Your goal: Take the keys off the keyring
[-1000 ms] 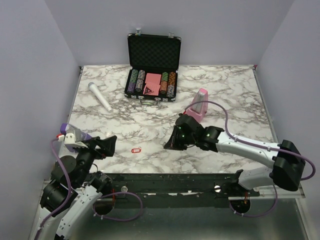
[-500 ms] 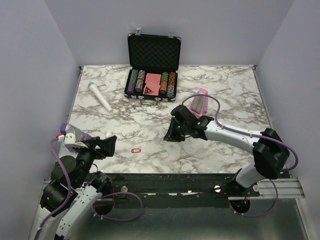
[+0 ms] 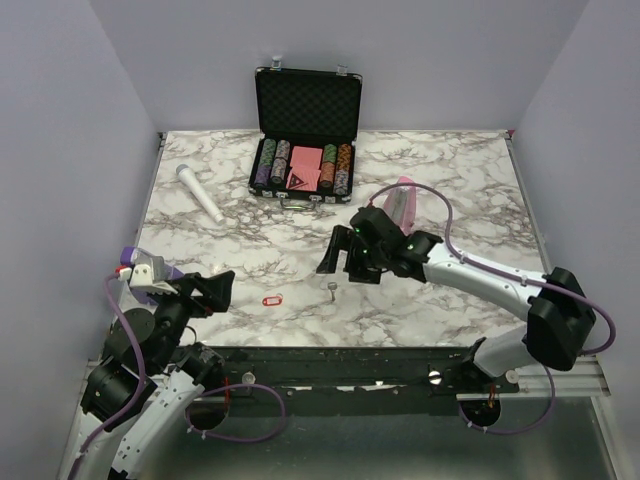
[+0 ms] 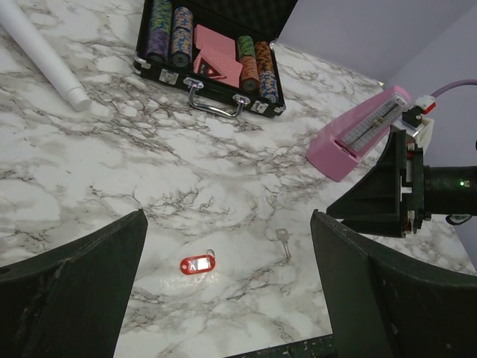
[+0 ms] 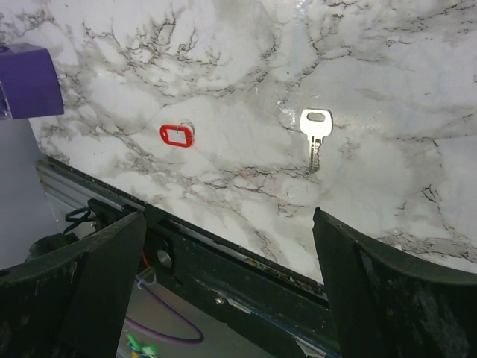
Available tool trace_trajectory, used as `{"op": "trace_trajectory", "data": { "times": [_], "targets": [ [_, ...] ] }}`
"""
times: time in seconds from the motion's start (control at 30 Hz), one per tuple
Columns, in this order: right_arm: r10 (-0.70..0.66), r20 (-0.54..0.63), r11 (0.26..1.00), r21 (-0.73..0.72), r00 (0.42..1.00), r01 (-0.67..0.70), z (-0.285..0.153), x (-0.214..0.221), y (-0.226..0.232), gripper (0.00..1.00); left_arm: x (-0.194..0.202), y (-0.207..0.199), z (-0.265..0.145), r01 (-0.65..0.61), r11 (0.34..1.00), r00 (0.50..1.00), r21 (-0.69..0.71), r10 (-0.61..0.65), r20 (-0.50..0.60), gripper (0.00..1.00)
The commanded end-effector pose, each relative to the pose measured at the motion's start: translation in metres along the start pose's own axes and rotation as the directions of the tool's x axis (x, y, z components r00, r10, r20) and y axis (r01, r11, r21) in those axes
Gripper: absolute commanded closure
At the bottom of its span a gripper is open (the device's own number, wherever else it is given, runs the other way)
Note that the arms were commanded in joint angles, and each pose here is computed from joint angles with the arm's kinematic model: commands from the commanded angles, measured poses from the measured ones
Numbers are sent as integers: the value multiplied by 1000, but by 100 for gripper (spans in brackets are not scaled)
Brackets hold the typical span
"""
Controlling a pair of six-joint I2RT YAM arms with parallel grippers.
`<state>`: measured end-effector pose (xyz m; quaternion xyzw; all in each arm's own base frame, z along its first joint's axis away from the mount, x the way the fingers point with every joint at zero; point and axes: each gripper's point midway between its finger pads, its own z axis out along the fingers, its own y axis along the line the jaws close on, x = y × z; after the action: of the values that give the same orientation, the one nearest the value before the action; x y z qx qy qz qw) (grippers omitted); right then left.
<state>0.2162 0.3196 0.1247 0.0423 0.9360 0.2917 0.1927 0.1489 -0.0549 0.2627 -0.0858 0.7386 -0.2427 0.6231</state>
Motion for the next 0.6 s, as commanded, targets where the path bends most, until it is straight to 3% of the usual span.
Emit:
{"op": "trace_trajectory", "data": {
  "times": [0.0, 0.23, 0.4, 0.47, 0.57],
  "targets": [
    [-54, 52, 998, 12, 997, 54, -20, -8, -5, 0, 1, 0, 3, -18, 1000, 1000, 0, 18, -4, 2],
    [-150, 308, 989, 46, 940, 143, -72, -54, -5, 0, 1, -2, 3, -23, 1000, 1000, 11, 23, -7, 2],
    [-218, 563, 976, 107, 797, 191, -138, -96, -14, 0, 1, -4, 3, -23, 1000, 1000, 21, 23, -6, 2],
    [-210, 648, 978, 138, 732, 158, -162, -109, -23, 0, 1, -4, 3, -25, 999, 1000, 24, 25, -4, 2],
    [-140, 718, 989, 139, 682, 56, -179, -112, -45, 0, 3, -5, 5, -28, 999, 1000, 21, 28, -14, 2]
  ]
}}
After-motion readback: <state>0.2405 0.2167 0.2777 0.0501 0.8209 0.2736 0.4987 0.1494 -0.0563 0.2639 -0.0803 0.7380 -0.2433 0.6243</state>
